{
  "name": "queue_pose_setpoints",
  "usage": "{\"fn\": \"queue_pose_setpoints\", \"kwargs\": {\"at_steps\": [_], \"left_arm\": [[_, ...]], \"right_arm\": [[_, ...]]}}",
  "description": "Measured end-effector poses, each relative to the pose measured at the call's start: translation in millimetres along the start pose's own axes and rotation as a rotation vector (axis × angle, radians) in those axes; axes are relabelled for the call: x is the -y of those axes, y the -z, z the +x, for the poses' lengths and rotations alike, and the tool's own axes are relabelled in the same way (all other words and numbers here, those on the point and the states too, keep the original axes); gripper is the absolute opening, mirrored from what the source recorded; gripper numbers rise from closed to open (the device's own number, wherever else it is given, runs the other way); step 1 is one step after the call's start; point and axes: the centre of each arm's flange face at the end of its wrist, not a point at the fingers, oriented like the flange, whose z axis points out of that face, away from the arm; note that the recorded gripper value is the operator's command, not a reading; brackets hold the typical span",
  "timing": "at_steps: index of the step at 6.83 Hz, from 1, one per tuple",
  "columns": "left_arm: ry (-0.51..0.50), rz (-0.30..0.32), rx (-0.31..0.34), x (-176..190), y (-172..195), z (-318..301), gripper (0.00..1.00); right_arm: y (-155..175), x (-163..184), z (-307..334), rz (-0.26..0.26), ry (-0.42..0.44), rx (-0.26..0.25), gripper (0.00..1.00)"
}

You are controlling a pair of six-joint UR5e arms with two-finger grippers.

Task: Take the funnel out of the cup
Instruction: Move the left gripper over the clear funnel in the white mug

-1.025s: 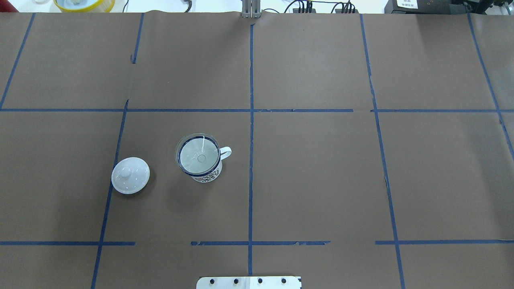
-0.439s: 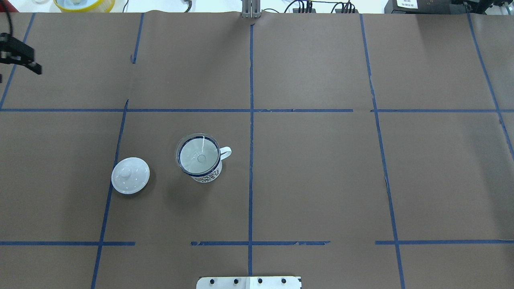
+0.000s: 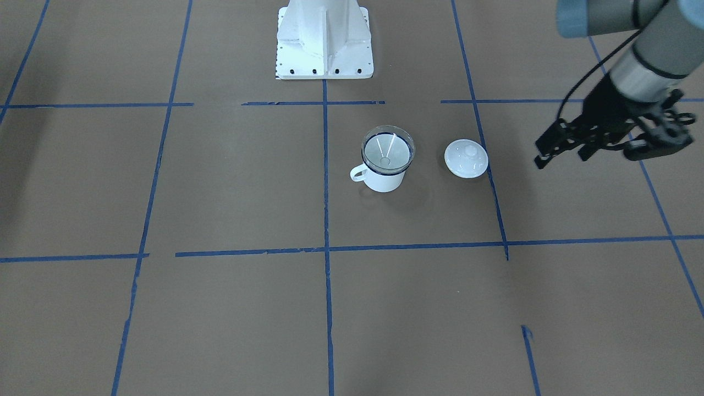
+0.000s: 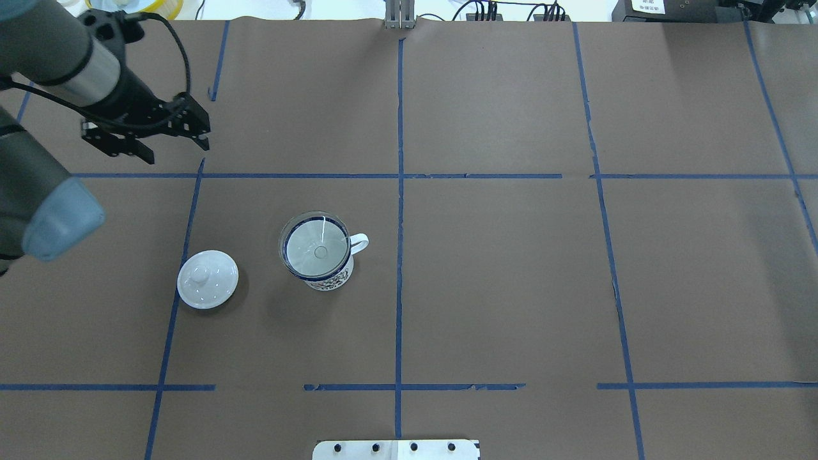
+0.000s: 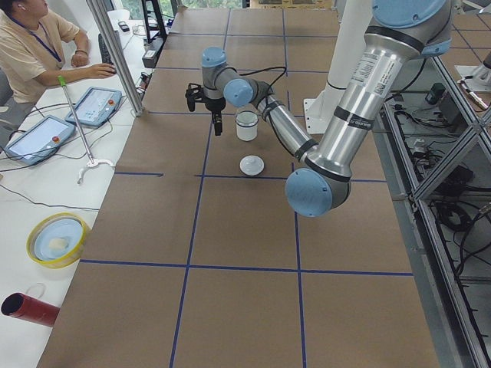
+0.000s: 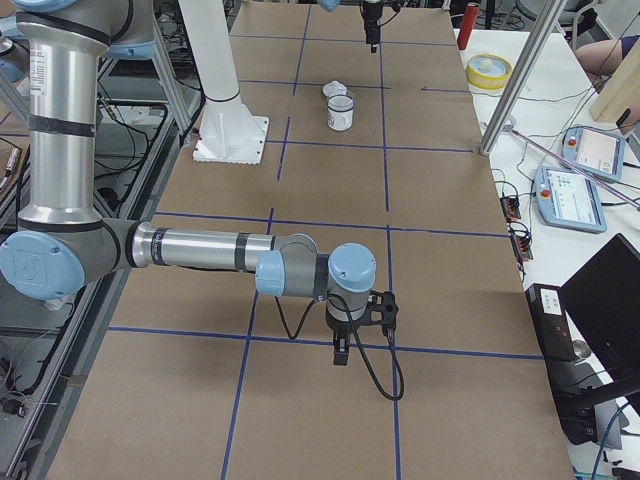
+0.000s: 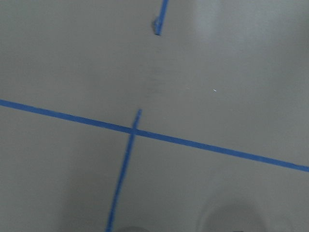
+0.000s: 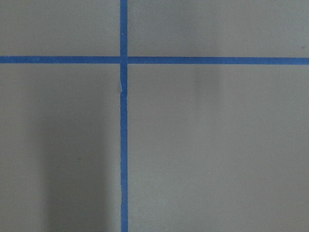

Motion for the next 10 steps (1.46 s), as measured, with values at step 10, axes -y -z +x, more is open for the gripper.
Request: {"fn": "queue_pose_setpoints", "kwargs": {"at_steps": [10], "left_arm": [[0.043,-0.103,0.036,-101,-83,83,0.59]], "right_arm": [[0,0,0,0.000,0.000,0.000,1.00]]}}
